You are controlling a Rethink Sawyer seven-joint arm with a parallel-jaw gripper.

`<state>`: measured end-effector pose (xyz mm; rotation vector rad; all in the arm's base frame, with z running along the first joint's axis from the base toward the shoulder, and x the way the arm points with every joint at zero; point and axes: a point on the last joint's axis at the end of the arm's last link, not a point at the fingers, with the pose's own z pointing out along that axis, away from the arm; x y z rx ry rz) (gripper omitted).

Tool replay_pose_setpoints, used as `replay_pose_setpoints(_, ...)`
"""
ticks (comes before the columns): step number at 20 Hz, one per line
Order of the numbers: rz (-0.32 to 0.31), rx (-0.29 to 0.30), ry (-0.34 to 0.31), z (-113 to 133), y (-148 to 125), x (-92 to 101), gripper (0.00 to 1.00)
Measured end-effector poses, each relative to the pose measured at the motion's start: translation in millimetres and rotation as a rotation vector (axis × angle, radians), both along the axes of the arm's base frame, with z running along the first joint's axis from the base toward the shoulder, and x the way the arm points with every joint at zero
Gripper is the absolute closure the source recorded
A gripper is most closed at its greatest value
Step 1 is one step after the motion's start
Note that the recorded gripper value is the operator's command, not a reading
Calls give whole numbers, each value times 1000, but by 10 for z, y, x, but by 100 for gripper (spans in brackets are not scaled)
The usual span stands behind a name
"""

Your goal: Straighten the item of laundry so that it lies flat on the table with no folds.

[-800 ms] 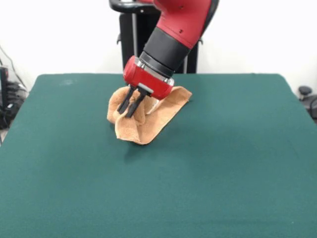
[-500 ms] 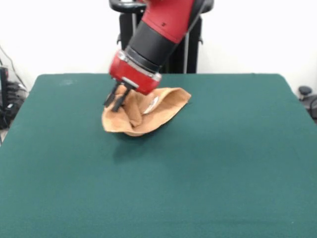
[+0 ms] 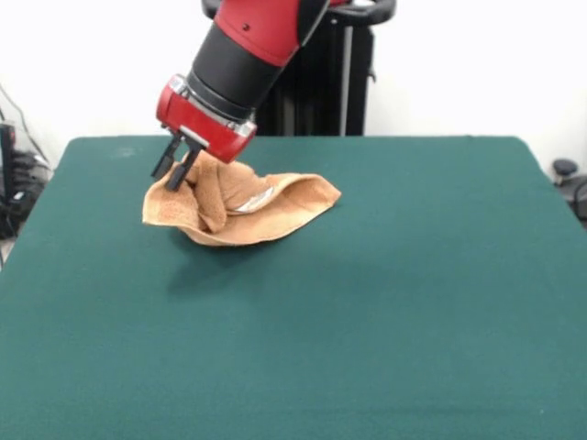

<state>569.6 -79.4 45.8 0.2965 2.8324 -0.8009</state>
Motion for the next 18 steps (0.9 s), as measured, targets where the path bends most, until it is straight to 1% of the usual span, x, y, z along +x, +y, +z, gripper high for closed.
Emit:
replay_pose_setpoints(5, -28, 28, -6, 74, 15, 39, 100)
replay_pose_setpoints(12, -45, 55, -5, 244, 150, 41, 100)
replay_pose_setpoints(13, -51, 59, -2, 303, 188, 29, 100)
replay_pose_setpoints(18, -55, 74, 2, 399, 293, 26, 100)
